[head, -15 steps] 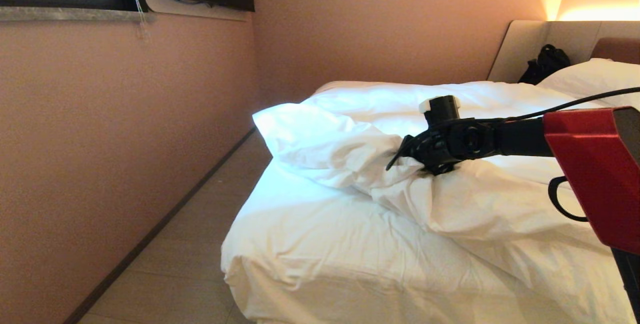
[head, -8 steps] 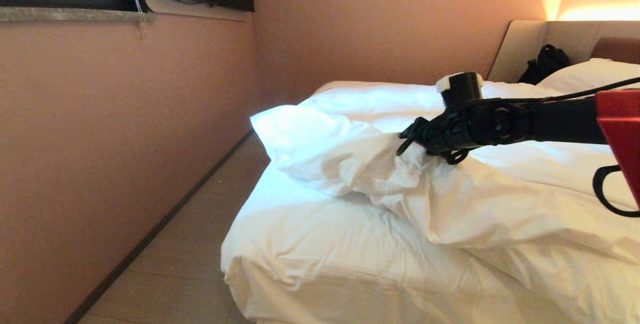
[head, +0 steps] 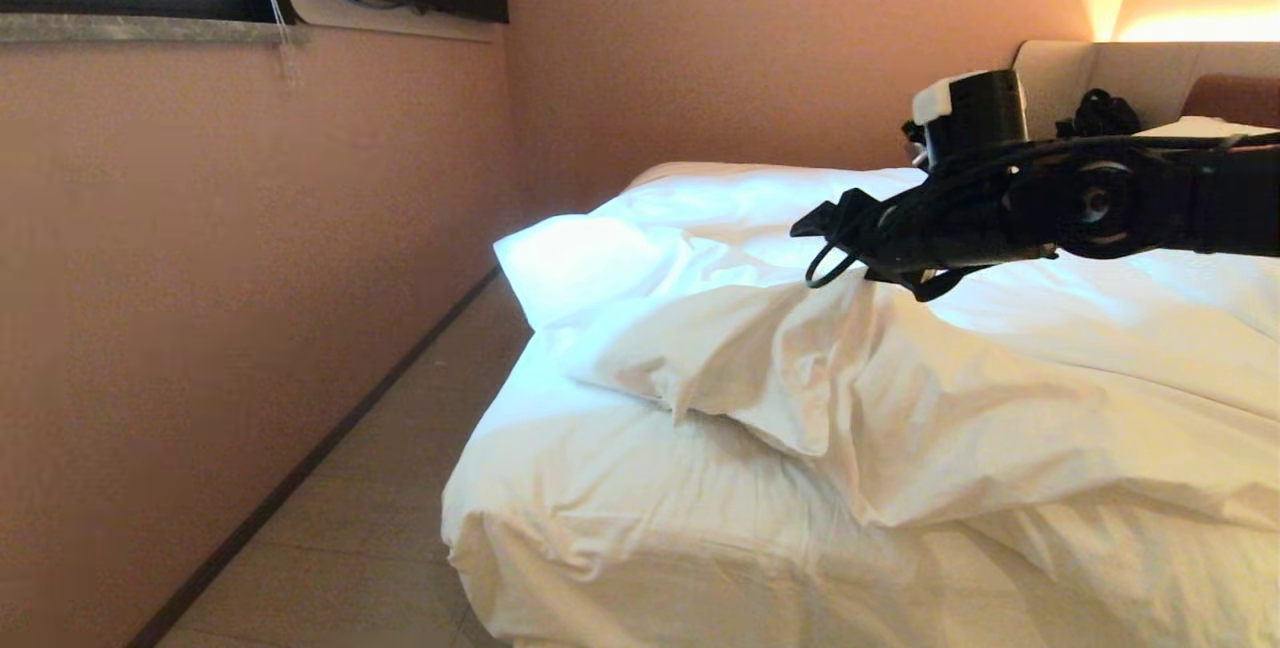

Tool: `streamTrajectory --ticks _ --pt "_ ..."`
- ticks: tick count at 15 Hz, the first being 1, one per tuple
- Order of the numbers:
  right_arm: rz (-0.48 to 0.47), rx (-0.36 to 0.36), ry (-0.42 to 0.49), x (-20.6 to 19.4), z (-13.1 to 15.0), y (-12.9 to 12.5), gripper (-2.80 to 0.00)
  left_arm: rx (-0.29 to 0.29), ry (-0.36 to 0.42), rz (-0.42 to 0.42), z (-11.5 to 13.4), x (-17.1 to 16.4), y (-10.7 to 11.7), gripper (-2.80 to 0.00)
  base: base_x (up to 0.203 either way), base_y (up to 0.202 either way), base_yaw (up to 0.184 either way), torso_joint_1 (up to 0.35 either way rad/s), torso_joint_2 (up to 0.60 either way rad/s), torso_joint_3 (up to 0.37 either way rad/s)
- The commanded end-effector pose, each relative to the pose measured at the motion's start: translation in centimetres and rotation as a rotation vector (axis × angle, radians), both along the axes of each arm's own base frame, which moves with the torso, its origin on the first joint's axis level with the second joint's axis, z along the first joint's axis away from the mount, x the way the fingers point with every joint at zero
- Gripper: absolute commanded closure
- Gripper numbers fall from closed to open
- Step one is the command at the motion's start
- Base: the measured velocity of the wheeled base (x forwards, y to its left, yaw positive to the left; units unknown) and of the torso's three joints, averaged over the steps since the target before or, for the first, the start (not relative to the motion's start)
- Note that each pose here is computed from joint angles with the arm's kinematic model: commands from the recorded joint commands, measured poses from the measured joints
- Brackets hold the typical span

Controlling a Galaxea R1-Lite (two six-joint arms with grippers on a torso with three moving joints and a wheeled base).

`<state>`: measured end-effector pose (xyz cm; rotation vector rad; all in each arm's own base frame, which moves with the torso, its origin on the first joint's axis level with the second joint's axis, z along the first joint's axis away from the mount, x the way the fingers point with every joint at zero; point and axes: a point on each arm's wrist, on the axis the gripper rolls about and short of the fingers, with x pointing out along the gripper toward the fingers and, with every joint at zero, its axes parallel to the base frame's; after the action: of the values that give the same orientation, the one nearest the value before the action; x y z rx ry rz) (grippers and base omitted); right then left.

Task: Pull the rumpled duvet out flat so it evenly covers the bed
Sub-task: Flatten the corners of the folded blanket

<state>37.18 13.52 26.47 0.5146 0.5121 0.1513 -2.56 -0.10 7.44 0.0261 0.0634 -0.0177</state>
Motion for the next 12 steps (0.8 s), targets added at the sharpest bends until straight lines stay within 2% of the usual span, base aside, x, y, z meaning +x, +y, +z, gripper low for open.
streamTrajectory --ticks 1,3,4,7,9,12 --pt "0.028 0.010 -0.030 -2.1 1.6 0.3 -2.80 -0.001 0.002 0.000 0.0 0.0 0.0 0.00 0.000 0.000 0.000 0.000 0.00 0.000" --pt "0.091 -0.040 -0.020 -3.8 1.3 1.3 -2.80 -0.001 0.002 0.000 0.0 0.0 0.0 0.00 0.000 0.000 0.000 0.000 0.00 0.000" --pt "0.123 -0.064 -0.008 -4.5 0.9 1.9 0.00 0.000 0.002 0.000 0.0 0.0 0.0 0.00 0.000 0.000 0.000 0.000 0.00 0.000" --pt "0.188 -0.108 0.026 -6.1 0.0 3.2 0.00 0.000 0.002 0.000 0.0 0.0 0.0 0.00 0.000 0.000 0.000 0.000 0.00 0.000" --pt "0.208 -0.149 0.040 -6.4 -0.4 3.1 0.00 -0.001 0.002 0.000 0.0 0.0 0.0 0.00 0.000 0.000 0.000 0.000 0.00 0.000" --pt "0.207 -0.146 0.020 -7.1 0.6 2.6 0.00 0.000 0.001 0.000 0.0 0.0 0.0 0.00 0.000 0.000 0.000 0.000 0.00 0.000"
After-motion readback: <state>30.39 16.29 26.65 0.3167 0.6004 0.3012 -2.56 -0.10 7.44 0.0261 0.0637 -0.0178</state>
